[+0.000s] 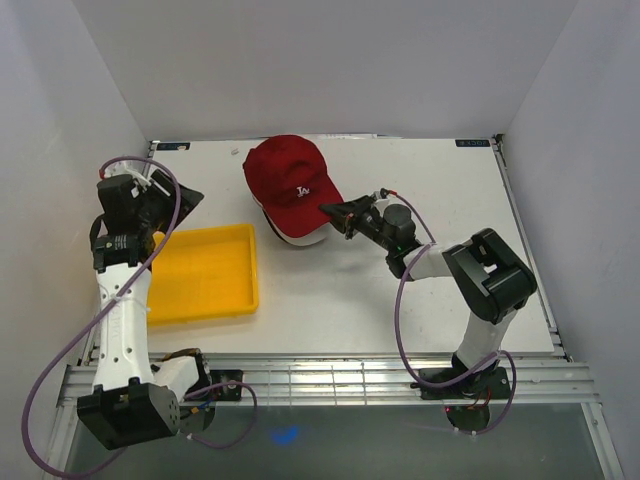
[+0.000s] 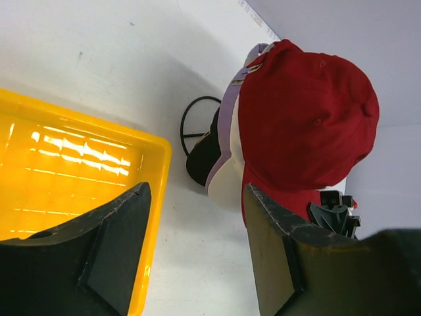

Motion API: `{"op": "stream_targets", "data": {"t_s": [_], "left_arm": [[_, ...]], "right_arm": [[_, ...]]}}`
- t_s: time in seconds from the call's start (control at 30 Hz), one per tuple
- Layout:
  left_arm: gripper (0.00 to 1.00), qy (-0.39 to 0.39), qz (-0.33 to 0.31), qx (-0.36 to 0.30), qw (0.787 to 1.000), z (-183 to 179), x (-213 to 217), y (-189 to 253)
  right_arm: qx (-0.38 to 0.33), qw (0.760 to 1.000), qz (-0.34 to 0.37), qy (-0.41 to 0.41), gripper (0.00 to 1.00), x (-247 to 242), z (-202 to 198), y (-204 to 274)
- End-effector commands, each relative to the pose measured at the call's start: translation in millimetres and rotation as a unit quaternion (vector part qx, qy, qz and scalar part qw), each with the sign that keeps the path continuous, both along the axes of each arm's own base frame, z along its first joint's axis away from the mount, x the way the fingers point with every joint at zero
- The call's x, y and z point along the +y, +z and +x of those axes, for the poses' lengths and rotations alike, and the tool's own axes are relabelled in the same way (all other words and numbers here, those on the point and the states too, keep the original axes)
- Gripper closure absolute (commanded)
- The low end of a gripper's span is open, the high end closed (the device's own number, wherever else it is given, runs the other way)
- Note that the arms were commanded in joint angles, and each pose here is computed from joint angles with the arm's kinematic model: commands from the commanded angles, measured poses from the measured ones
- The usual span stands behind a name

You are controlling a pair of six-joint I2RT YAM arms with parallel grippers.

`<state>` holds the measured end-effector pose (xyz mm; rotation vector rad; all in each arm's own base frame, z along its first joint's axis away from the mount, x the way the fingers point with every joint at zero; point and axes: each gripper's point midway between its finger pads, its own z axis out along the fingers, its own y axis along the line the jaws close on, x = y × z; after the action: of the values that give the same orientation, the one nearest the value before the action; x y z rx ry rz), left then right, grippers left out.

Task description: Stack the hats

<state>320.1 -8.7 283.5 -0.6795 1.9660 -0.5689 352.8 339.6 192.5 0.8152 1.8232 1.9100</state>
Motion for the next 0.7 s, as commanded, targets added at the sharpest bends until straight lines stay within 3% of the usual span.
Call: {"op": "stream_targets", "data": {"t_s": [0.0,0.47,0.67], "left_arm": [[0.31,-0.031,-0.001,-0.044,0.999,15,-16,19],[0.29,-0.05,0.021,-0.09,0.994,76,-74,12],[0.29,0.06,0.047,-0.074,0.994,109,-67,-11]], "right_arm": [[0.073,0.992,-0.092,0.049,0.92,-5,-12,-73],[0.07,0.983,-0.134,0.105,0.92,-21,1,-93],[0.057,0.979,-0.149,0.129,0.92,-19,5,-89]]}}
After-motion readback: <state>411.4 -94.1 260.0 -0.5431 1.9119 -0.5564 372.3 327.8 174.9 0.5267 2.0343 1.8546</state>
